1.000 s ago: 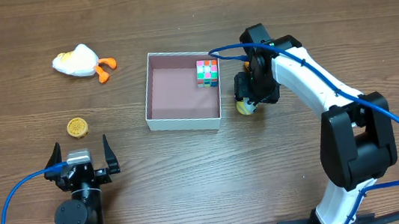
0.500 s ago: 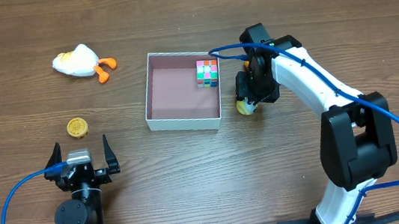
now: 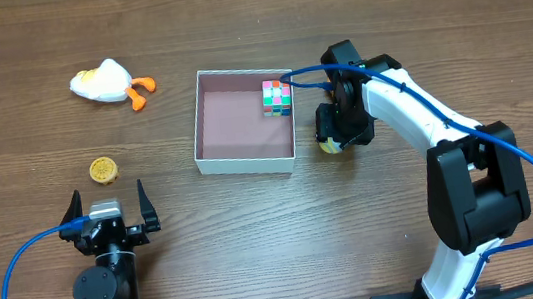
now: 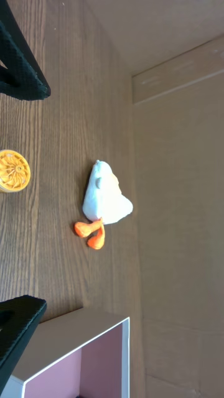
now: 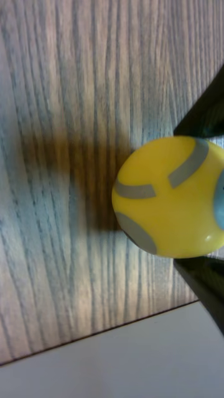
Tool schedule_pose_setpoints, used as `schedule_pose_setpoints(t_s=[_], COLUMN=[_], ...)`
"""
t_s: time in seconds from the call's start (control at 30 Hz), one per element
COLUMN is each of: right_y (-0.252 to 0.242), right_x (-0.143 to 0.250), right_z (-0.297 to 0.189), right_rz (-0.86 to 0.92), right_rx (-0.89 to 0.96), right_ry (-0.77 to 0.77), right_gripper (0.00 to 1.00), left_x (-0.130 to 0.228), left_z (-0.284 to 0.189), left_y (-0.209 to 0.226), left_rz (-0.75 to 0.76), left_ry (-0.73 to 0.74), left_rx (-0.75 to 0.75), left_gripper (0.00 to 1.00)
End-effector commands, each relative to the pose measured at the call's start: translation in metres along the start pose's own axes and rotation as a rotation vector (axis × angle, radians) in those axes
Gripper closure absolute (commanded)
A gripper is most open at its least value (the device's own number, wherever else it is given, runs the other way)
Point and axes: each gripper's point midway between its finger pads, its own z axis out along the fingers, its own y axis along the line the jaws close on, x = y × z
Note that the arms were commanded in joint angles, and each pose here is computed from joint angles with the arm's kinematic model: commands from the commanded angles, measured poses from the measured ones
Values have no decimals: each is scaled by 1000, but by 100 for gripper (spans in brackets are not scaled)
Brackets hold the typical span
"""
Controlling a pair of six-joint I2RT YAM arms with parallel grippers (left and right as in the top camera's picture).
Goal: Pack container
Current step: 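Lower the right gripper over the yellow ball and close on it, then lift the yellow ball and carry it left over the box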
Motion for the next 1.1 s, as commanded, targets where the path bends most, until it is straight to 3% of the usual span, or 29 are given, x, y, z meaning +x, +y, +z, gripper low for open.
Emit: schedule_pose_setpoints(t_s=[0.0, 0.07, 0.17, 0.33, 0.8, 1.07], right_y=[-2, -2, -2, 1, 23, 85], right_x=[1, 1, 0, -6, -57, -49], right_z=[4, 4, 4, -8, -122, -140], right_rz=[-2, -2, -3, -20, -74, -311], right_rx=[12, 12, 11, 10, 9, -124], right_ry=[3, 3, 1, -10, -192, -240], right_gripper=[51, 59, 64, 65, 65, 62], left_x=[0, 0, 0, 0, 0, 0], left_z=[0, 0, 0, 0, 0, 0], left_y=[4, 4, 4, 4, 4, 4], left_rz=[-16, -16, -16, -16, -16, -16], left_ry=[-4, -4, -4, -4, -4, -4], left_rx=[-18, -18, -18, -18, -18, -18], left_gripper=[0, 0, 0, 0, 0, 0])
